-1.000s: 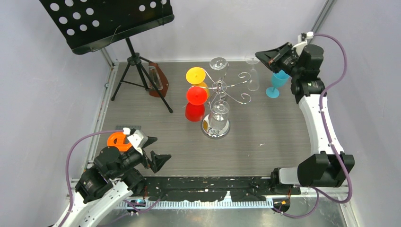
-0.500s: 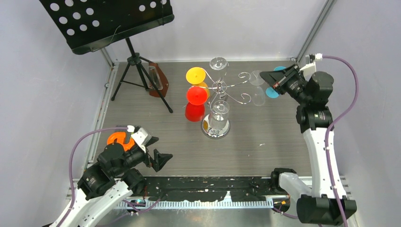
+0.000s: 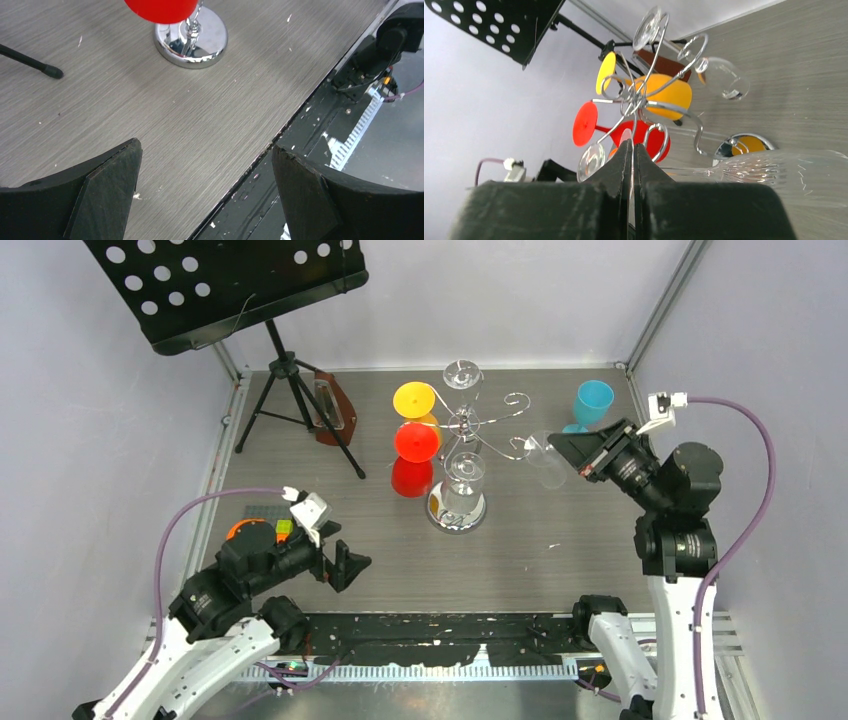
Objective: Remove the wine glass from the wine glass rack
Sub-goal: Place the wine glass at the center of the board.
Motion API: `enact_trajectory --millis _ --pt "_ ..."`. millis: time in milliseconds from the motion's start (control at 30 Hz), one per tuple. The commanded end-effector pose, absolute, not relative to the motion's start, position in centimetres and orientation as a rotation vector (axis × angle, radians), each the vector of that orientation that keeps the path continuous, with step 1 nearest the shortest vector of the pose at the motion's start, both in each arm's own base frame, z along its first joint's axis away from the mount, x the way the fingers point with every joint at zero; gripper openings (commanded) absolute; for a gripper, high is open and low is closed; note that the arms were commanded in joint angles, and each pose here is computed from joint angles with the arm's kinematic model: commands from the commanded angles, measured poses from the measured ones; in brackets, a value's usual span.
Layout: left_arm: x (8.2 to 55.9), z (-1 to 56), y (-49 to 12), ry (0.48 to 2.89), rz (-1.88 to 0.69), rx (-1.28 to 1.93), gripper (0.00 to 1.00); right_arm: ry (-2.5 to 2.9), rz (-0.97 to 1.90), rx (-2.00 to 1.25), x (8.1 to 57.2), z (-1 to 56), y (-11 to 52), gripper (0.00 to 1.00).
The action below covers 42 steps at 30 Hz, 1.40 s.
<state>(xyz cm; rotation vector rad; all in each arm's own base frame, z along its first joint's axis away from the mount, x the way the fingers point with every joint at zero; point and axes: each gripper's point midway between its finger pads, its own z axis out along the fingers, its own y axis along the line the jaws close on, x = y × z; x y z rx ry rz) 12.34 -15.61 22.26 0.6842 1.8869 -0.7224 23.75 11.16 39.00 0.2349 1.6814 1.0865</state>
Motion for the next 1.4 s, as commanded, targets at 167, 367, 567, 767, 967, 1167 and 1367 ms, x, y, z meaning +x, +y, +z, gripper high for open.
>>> enact_trajectory --millis 167,367,567,767,967,1167,1367 --pt "12.7 27.3 -16.3 1.841 -0.782 0.617 0.99 1.800 1.084 -0.079 19.8 36.1 13.8 0.06" --pt "13.1 27.7 -16.0 1.907 -0.755 0.571 0.99 1.867 1.126 -0.276 16.7 34.7 16.2 0.06" --pt "13.4 28.6 -16.0 1.950 -0.758 0.513 0.99 1.886 1.199 -0.447 14.2 33.8 18.7 0.06" --pt "13.2 29.3 -15.9 1.969 -0.782 0.461 0.99 1.907 1.262 -0.622 11.9 32.6 21.7 0.06" --pt "12.7 29.6 -15.7 2.010 -0.810 0.407 0.99 1.862 1.341 -0.787 9.8 32.8 25.3 0.06" --pt "11.9 29.9 -15.7 2.049 -0.859 0.359 0.99 1.762 1.401 -0.961 7.4 34.2 29.1 0.06" --pt "10.7 30.3 -16.1 2.091 -0.962 0.295 0.99 1.648 1.423 -1.091 5.9 35.9 31.7 0.06"
